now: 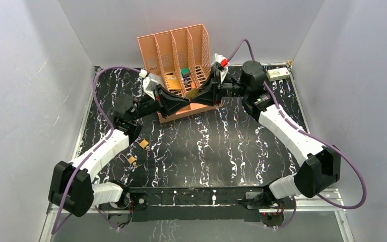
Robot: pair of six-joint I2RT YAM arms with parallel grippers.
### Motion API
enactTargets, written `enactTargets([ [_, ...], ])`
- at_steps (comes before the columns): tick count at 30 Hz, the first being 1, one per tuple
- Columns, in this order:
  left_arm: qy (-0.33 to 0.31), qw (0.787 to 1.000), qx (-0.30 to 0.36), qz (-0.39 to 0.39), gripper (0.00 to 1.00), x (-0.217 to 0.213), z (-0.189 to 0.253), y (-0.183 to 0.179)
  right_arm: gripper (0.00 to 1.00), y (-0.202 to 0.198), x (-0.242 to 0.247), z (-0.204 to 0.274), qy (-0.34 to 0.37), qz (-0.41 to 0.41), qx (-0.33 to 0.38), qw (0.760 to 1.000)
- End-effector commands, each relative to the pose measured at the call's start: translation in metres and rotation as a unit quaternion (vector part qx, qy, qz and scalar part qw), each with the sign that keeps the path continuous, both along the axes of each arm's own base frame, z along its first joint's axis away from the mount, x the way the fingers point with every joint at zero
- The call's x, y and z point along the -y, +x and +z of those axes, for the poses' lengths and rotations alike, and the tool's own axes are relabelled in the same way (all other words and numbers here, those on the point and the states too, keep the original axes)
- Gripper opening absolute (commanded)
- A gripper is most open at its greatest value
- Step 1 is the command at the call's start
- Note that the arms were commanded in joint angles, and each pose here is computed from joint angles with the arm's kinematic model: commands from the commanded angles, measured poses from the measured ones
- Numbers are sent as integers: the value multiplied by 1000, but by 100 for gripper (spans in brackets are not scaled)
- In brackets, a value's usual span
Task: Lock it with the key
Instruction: Lock the lock.
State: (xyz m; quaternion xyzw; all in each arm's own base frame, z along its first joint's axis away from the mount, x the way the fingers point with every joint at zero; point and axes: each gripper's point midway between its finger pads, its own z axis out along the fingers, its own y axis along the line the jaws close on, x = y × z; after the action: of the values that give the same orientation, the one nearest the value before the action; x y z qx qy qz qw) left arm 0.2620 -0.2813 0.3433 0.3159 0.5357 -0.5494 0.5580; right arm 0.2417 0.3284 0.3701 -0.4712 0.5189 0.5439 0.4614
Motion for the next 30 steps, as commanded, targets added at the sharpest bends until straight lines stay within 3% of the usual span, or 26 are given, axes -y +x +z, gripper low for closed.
enactTargets([
  [1,-3,1000,14,-20,0,8,8,-13,0,-52,-9,52,48,93,59,993],
  [6,-19,998,54,-13,0,-5,30,-34,0,-65,-3,55,55,88,64,993],
  [26,-21,998,52,32,0,-12,26,-24,0,-56,-8,26,24,82,33,996],
  [30,-21,997,52,45,0,-15,27,-20,25,-59,-3,23,12,73,29,997],
])
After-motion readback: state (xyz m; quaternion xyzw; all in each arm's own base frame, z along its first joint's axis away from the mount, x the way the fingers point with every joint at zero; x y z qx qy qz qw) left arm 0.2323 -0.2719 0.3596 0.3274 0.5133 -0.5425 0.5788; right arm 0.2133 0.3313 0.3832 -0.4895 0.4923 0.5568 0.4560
